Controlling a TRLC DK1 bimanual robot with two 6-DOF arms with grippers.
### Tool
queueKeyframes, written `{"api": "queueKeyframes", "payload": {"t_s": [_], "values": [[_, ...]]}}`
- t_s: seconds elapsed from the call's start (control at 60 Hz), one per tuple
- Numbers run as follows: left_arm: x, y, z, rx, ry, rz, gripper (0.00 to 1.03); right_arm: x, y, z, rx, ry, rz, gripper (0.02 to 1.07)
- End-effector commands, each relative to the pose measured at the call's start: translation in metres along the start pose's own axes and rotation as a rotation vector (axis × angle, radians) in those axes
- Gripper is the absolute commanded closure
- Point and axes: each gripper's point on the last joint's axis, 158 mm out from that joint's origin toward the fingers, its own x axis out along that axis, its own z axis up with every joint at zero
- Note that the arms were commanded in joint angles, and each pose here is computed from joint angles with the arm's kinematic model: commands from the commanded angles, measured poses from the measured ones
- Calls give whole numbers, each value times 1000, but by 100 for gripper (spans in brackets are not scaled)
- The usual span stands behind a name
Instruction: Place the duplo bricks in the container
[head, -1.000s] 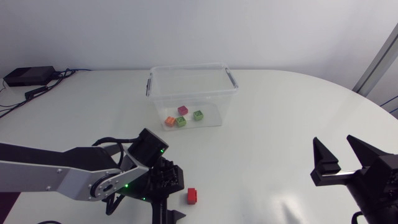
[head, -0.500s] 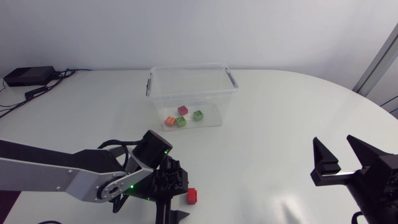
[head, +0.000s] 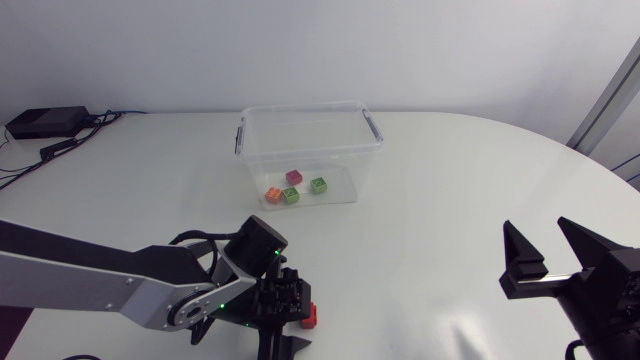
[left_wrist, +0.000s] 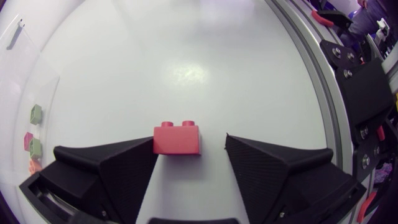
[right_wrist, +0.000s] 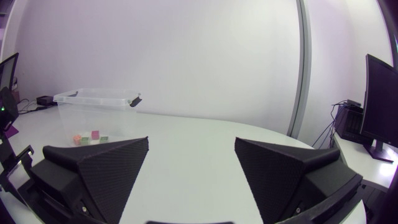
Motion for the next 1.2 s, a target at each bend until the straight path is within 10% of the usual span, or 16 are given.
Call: {"api": "queueKeyframes", "payload": {"t_s": [0.0,0.283,0.567,1.183], "values": [[8,10,8,1,-22,13,71,1,0,-7,-21,6,-1,7],[8,24,-1,-38,-18,49,74,1,0,-7,-21,6,-1,7],[-67,51,4,-68,-27,209,74,1,0,-7,-21,6,1,7],[-211,272,24,-387,-216,803,74,1,0,-7,-21,6,-1,7]]}}
